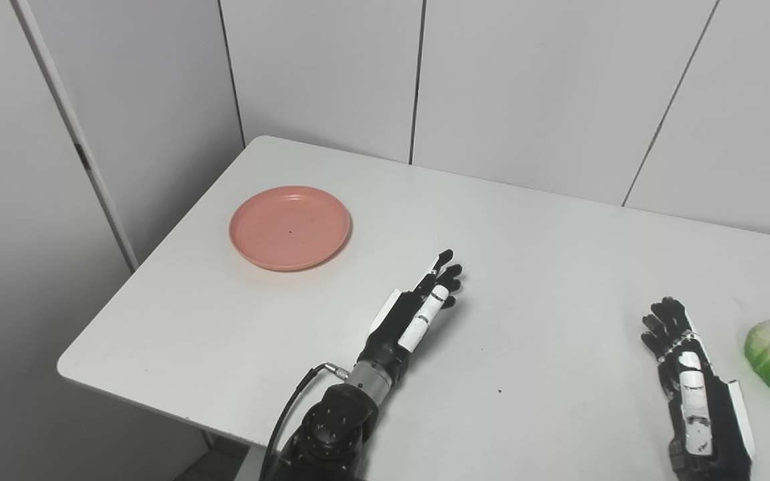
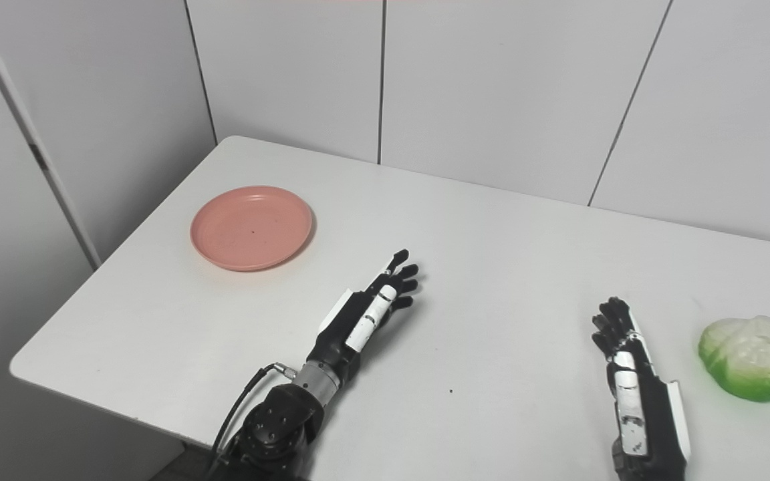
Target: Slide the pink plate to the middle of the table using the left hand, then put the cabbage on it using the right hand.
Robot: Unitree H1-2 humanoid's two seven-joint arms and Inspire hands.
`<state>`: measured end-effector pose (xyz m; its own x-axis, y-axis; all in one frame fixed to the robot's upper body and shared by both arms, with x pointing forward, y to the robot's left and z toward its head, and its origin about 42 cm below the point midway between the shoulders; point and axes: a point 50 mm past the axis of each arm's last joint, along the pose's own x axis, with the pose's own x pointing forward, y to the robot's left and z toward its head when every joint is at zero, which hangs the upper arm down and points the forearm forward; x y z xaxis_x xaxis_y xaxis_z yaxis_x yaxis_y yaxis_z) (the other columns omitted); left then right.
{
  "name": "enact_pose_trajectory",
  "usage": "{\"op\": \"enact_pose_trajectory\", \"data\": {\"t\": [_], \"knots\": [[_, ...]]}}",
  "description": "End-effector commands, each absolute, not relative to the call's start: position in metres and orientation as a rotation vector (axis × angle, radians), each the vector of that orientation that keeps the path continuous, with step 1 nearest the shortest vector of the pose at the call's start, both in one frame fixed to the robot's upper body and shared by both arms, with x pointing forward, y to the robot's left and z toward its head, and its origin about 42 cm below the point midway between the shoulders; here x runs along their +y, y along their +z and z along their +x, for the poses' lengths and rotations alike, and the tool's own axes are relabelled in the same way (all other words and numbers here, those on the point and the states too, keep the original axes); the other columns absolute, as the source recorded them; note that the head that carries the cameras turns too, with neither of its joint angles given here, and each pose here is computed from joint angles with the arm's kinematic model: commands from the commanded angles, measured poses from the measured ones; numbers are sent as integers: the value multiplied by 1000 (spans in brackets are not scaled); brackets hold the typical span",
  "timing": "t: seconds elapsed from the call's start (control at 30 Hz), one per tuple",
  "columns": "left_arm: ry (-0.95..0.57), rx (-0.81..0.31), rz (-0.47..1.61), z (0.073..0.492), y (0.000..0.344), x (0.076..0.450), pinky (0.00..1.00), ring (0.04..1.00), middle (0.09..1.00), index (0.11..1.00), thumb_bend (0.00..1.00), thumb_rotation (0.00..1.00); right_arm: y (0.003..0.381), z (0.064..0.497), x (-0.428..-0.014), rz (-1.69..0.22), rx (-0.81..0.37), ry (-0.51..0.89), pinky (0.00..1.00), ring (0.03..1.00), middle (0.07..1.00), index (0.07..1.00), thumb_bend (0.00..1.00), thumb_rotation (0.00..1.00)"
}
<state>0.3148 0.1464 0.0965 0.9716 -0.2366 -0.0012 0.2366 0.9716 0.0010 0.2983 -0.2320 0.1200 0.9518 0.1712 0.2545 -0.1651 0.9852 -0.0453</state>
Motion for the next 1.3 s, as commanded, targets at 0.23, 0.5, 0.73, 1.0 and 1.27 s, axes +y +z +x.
{"op": "enact_pose_trajectory", "data": {"t": [0.23,0.5,0.73,1.0,1.27], "knots": [[-276,115,-33,303,69,138,915,943,966,975,427,1000,102,300,-242,-32,-196,159,932,926,940,939,203,1000],[-300,80,-47,310,95,139,930,959,980,980,443,1000,99,305,-238,-24,-186,165,942,929,943,947,195,1000],[-312,-6,-55,317,124,143,941,961,980,978,417,997,98,307,-235,-20,-176,165,961,938,951,955,217,1000],[-320,-111,-72,320,166,143,960,965,980,972,464,998,97,308,-236,-21,-172,166,970,944,954,956,230,1000],[-290,-230,-48,328,200,154,950,955,974,960,513,1000,96,309,-236,-16,-186,169,954,939,950,949,204,1000]]}}
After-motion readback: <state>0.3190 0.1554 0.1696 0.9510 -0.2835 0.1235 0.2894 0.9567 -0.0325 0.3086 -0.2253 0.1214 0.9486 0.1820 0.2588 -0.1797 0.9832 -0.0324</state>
